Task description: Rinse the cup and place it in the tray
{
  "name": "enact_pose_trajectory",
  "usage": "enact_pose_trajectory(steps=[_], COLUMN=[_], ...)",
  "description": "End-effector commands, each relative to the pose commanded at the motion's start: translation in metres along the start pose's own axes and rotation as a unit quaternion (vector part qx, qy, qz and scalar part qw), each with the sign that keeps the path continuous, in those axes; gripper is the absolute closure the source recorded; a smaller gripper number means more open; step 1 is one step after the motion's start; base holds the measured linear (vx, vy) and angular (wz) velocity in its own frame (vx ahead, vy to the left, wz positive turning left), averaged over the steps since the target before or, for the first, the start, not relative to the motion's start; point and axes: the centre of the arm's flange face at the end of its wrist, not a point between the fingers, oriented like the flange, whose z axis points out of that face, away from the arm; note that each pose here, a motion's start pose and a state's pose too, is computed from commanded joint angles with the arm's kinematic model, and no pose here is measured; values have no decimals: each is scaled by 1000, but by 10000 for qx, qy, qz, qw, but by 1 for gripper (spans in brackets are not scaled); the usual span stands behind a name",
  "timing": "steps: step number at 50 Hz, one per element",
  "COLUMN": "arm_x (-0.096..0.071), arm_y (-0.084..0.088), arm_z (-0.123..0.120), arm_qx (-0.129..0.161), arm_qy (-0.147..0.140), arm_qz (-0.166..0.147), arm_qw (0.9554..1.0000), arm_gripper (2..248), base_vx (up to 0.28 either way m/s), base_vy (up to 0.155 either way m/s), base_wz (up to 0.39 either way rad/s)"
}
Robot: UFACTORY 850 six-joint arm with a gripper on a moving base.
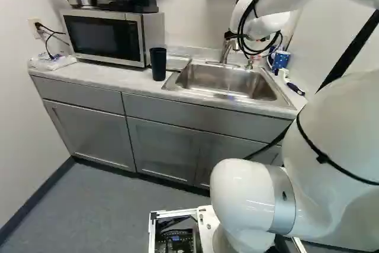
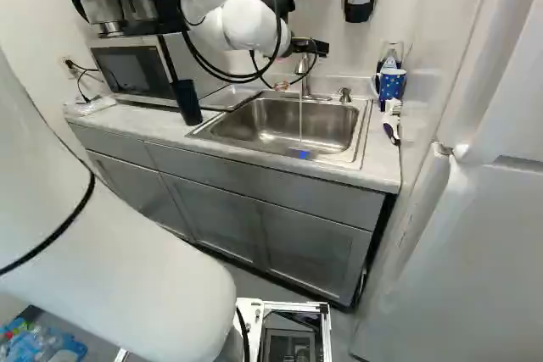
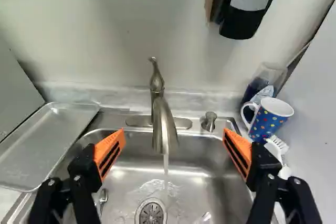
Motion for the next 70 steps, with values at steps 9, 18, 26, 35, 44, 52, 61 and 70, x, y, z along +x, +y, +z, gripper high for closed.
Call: enact_pose_trajectory(steps=[9, 18, 26, 35, 44, 52, 61, 70], arm_x=[-11, -21, -28, -37, -43, -43, -43, -43], arm_y=[3, 5, 6, 6, 7, 7, 6, 6], arm_z=[-11, -19, -20, -23, -25, -25, -25, -25], arm_qx=[-31, -52, -54, -62, -72, -72, -71, -70], arm_qy=[-321, -706, -1103, -1572, -1918, -1918, -1931, -1938], arm_qz=[-63, -130, -198, -273, -275, -275, -220, -184], arm_qw=[9995, 9974, 9937, 9872, 9810, 9810, 9809, 9808], arm_gripper=[3, 3, 3, 3, 3, 3, 3, 3], base_vx=[0, 0, 0, 0, 0, 0, 0, 0], base_vy=[0, 0, 0, 0, 0, 0, 0, 0], base_wz=[0, 0, 0, 0, 0, 0, 0, 0])
